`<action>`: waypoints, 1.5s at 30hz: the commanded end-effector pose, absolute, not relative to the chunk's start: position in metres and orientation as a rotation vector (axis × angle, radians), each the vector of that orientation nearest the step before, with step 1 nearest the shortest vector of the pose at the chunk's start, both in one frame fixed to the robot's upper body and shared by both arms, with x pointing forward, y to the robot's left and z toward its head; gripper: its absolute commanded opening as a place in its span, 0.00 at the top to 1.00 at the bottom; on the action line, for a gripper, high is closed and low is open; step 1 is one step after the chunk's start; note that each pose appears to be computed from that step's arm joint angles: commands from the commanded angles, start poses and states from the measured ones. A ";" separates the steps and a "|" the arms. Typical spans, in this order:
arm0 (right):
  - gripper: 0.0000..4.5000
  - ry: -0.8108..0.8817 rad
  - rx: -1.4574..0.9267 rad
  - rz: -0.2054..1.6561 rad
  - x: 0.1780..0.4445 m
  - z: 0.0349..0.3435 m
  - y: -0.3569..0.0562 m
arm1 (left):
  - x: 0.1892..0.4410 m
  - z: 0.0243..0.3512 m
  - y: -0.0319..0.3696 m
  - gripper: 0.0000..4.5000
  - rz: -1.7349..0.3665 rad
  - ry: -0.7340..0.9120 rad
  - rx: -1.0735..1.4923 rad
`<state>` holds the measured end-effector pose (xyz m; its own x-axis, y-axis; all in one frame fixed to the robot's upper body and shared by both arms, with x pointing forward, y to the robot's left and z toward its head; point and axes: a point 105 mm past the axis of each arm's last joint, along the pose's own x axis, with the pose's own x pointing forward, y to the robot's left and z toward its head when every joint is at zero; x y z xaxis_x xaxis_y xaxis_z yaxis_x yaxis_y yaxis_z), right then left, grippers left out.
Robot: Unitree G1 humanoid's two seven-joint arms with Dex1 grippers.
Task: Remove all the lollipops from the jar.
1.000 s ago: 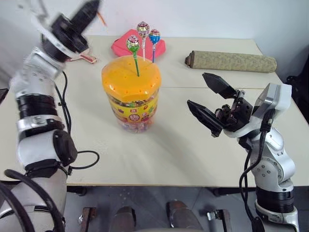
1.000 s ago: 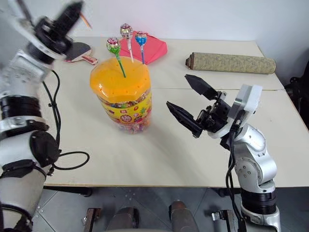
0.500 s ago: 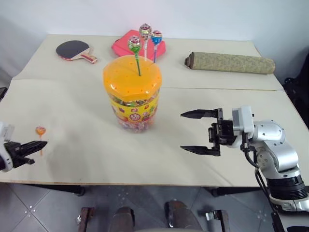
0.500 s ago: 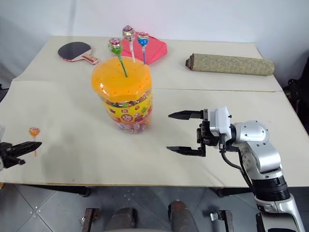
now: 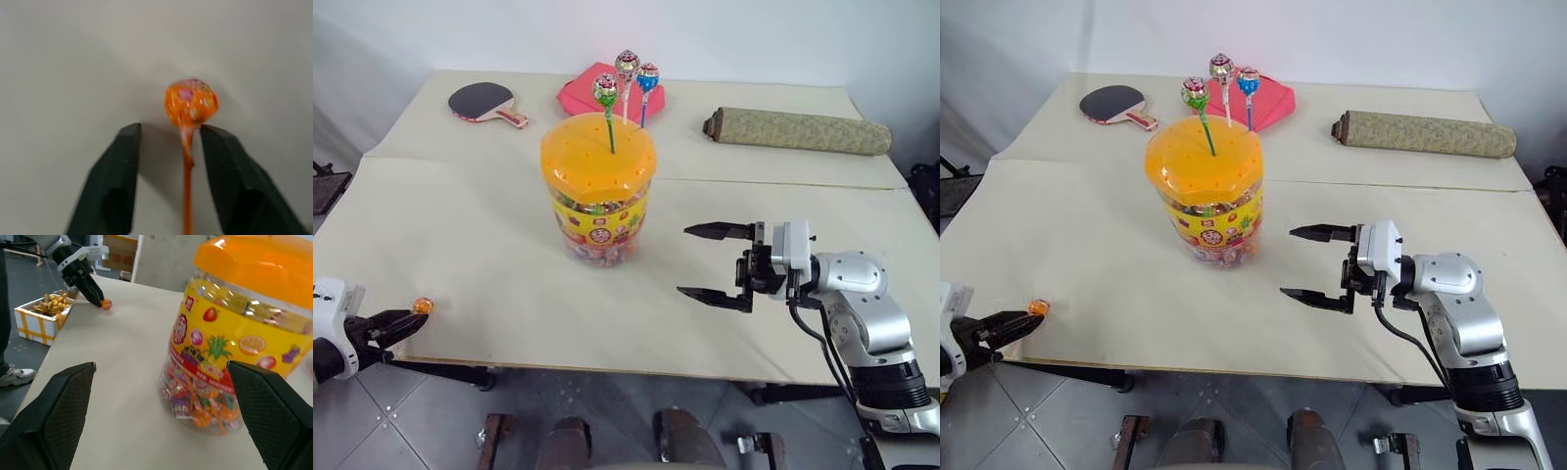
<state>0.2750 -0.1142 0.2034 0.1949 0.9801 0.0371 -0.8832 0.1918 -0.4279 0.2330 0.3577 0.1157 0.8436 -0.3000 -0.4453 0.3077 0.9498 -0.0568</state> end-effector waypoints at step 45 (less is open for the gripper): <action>0.91 -0.391 -0.073 1.282 0.307 0.332 0.009 | 0.272 0.291 0.263 0.00 -1.148 -0.354 -0.102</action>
<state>0.3128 0.0130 0.3119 0.2610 0.9508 0.1669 -0.9283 0.2947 -0.2270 0.2758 0.2633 0.2836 0.3948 -0.8667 0.3049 0.8956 0.4371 0.0829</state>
